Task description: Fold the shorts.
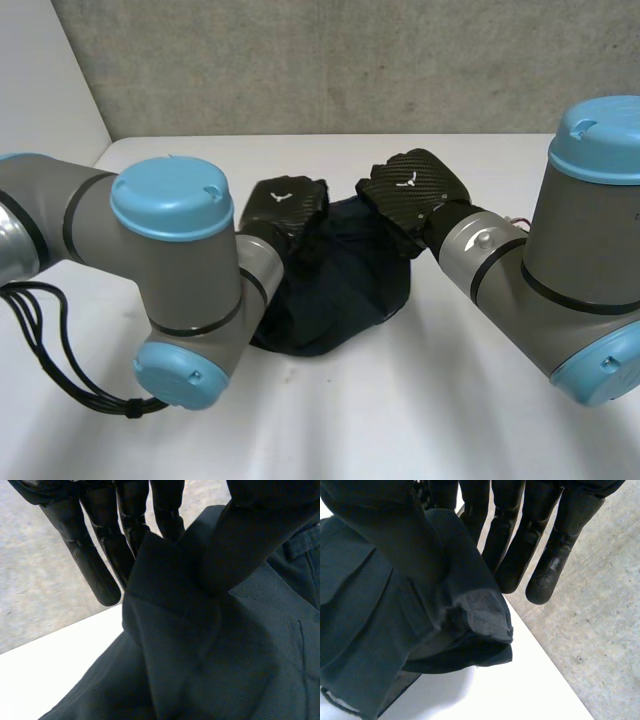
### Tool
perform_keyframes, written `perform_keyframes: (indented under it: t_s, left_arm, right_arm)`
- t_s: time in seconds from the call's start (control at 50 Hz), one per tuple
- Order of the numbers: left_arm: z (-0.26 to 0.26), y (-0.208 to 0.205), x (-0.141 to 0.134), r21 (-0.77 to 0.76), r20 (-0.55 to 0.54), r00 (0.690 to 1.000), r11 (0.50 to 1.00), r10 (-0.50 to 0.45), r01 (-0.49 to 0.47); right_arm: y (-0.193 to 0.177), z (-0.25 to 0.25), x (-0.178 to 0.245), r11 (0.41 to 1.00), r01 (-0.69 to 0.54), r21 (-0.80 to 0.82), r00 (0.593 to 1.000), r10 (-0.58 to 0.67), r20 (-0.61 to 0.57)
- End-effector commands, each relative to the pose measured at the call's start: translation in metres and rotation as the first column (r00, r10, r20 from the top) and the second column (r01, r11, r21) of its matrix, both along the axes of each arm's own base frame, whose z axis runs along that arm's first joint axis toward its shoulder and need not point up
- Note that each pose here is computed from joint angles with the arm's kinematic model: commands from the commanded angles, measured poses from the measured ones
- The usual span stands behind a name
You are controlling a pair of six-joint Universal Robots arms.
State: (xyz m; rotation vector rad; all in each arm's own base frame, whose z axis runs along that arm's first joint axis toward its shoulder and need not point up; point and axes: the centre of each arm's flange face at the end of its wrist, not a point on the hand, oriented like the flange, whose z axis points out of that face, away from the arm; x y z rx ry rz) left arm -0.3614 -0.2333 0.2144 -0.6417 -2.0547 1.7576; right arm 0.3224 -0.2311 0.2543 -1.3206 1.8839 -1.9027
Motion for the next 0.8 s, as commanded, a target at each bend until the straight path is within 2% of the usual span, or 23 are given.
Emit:
perform_keyframes:
  t_s: [0.02, 0.26, 0.34, 0.46, 0.5, 0.58, 0.64, 0.66, 0.72, 0.74, 0.76, 0.8]
  left_arm:
    - [0.032, -0.012, 0.032, -0.043, -0.029, 0.992, 0.991, 0.125, -0.126]
    - [0.051, -0.004, 0.080, -0.022, 0.005, 0.978, 0.978, 0.207, -0.207]
    - [0.046, 0.002, 0.087, 0.016, 0.041, 0.975, 0.976, 0.216, -0.217]
    - [0.031, -0.003, 0.099, 0.052, 0.112, 0.964, 0.967, 0.242, -0.249]
    - [0.025, -0.007, 0.097, 0.047, 0.142, 0.961, 0.968, 0.238, -0.247]
    - [0.005, -0.029, 0.088, 0.014, 0.231, 0.947, 0.973, 0.221, -0.231]
    - [0.013, -0.059, 0.078, -0.088, 0.238, 0.942, 0.971, 0.239, -0.224]
    - [0.020, -0.067, 0.077, -0.125, 0.226, 0.941, 0.966, 0.250, -0.227]
    - [0.057, -0.098, 0.069, -0.300, 0.130, 0.946, 0.921, 0.296, -0.247]
    - [0.070, -0.103, 0.066, -0.353, 0.090, 0.949, 0.901, 0.302, -0.254]
    - [0.097, -0.112, 0.062, -0.454, 0.007, 0.951, 0.848, 0.310, -0.273]
    - [0.126, -0.118, 0.060, -0.550, -0.085, 0.948, 0.779, 0.305, -0.300]
  right_arm:
    - [-0.004, 0.004, -0.001, 1.000, 0.008, -0.014, 1.000, -0.008, -0.002]
    - [-0.012, 0.012, -0.014, 0.999, 0.039, 0.014, 0.999, -0.039, -0.027]
    - [-0.007, 0.012, -0.017, 0.999, 0.030, 0.045, 0.996, -0.027, -0.080]
    - [0.004, -0.001, -0.023, 0.989, 0.002, 0.146, 0.966, 0.035, -0.255]
    - [-0.002, -0.008, -0.020, 0.989, -0.001, 0.146, 0.957, 0.043, -0.286]
    - [-0.022, -0.013, -0.009, 0.993, 0.003, 0.114, 0.962, 0.028, -0.271]
    - [-0.040, -0.011, 0.000, 0.998, 0.014, 0.059, 0.970, 0.000, -0.245]
    - [-0.052, -0.003, 0.009, 1.000, 0.028, -0.005, 0.978, -0.029, -0.208]
    - [-0.074, 0.019, 0.017, 0.988, 0.082, -0.131, 0.987, -0.099, -0.126]
    - [-0.087, 0.040, 0.022, 0.966, 0.119, -0.229, 0.990, -0.133, -0.047]
    - [-0.093, 0.052, 0.024, 0.949, 0.138, -0.285, 0.989, -0.145, -0.003]
    - [-0.102, 0.080, 0.028, 0.902, 0.175, -0.396, 0.984, -0.150, 0.093]
